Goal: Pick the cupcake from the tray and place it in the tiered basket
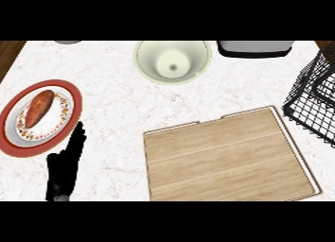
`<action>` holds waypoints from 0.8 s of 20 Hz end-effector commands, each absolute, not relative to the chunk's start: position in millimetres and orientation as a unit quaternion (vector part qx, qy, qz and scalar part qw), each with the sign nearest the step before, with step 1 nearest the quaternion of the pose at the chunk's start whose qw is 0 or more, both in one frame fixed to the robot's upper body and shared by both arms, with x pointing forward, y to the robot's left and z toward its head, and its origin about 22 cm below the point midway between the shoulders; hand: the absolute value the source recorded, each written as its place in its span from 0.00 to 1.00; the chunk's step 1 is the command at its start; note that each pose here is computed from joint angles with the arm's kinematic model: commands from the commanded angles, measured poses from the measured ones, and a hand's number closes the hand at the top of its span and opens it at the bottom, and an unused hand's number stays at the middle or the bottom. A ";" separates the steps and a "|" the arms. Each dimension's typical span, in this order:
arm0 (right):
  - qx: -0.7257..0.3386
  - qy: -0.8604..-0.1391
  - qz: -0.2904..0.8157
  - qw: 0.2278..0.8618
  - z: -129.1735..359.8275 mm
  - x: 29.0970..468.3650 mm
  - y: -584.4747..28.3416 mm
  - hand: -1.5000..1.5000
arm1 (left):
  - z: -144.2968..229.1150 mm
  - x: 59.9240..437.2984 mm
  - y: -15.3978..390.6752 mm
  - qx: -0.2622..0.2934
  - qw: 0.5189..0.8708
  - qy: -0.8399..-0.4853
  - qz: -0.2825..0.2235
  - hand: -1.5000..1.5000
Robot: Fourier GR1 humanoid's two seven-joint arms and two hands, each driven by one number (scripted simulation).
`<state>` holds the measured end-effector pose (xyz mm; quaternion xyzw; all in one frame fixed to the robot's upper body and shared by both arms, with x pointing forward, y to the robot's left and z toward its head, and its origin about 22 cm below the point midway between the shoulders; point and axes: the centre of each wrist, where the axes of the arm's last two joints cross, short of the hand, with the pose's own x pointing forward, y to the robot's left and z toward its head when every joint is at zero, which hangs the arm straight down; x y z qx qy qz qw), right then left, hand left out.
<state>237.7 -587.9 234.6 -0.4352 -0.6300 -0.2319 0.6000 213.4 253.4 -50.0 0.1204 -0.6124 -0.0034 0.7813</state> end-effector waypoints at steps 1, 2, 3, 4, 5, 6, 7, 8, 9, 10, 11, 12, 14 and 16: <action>-0.450 -0.619 -0.281 0.579 259.5 179.0 -624.0 0.00 | -62.2 197.6 249.8 0.115 0.793 -0.598 0.001 0.50; -0.448 -0.611 -0.297 0.581 253.5 165.1 -631.9 0.00 | -56.3 208.2 257.8 0.127 0.787 -0.603 0.006 0.50; -0.450 -0.614 -0.288 0.581 251.6 148.2 -640.4 0.00 | -54.5 212.0 251.8 0.121 0.787 -0.605 0.004 0.50; -0.444 -0.617 -0.303 0.574 252.4 136.0 -646.9 0.00 | -59.0 203.9 239.3 0.119 0.789 -0.602 -0.002 0.50; -0.445 -0.611 -0.290 0.588 235.6 117.7 -652.4 0.00 | -52.2 213.1 245.6 0.130 0.789 -0.601 0.005 0.50; -0.438 -0.618 -0.293 0.583 245.5 102.3 -658.5 0.00 | -45.6 211.4 256.5 0.127 0.790 -0.599 0.007 0.50; -0.443 -0.615 -0.291 0.585 249.7 84.9 -662.5 0.00 | -55.4 203.9 249.7 0.131 0.789 -0.600 0.018 0.50; -0.444 -0.620 -0.281 0.583 245.8 73.0 -665.6 0.00 | -59.3 206.1 249.4 0.128 0.791 -0.598 0.008 0.50; -0.440 -0.615 -0.287 0.588 245.9 59.0 -669.8 0.00 | -64.4 190.8 252.8 0.127 0.793 -0.596 0.009 0.50; -0.438 -0.614 -0.277 0.595 250.5 45.9 -671.7 0.00 | -65.0 200.2 251.9 0.136 0.794 -0.593 0.019 0.50; -0.442 -0.608 -0.280 0.597 239.8 34.3 -674.0 0.00 | -50.3 205.5 256.4 0.137 0.788 -0.600 0.007 0.50; -0.437 -0.616 -0.269 0.598 248.1 26.4 -675.1 0.00 | -53.1 192.6 259.7 0.133 0.790 -0.599 0.012 0.50; -0.417 -0.625 -0.266 0.604 233.8 6.3 -676.6 0.00 | -61.3 197.4 259.0 0.141 0.786 -0.602 0.015 0.50; -0.412 -0.630 -0.256 0.606 245.8 -11.6 -677.3 0.00 | -61.9 196.8 264.5 0.137 0.791 -0.595 0.025 0.50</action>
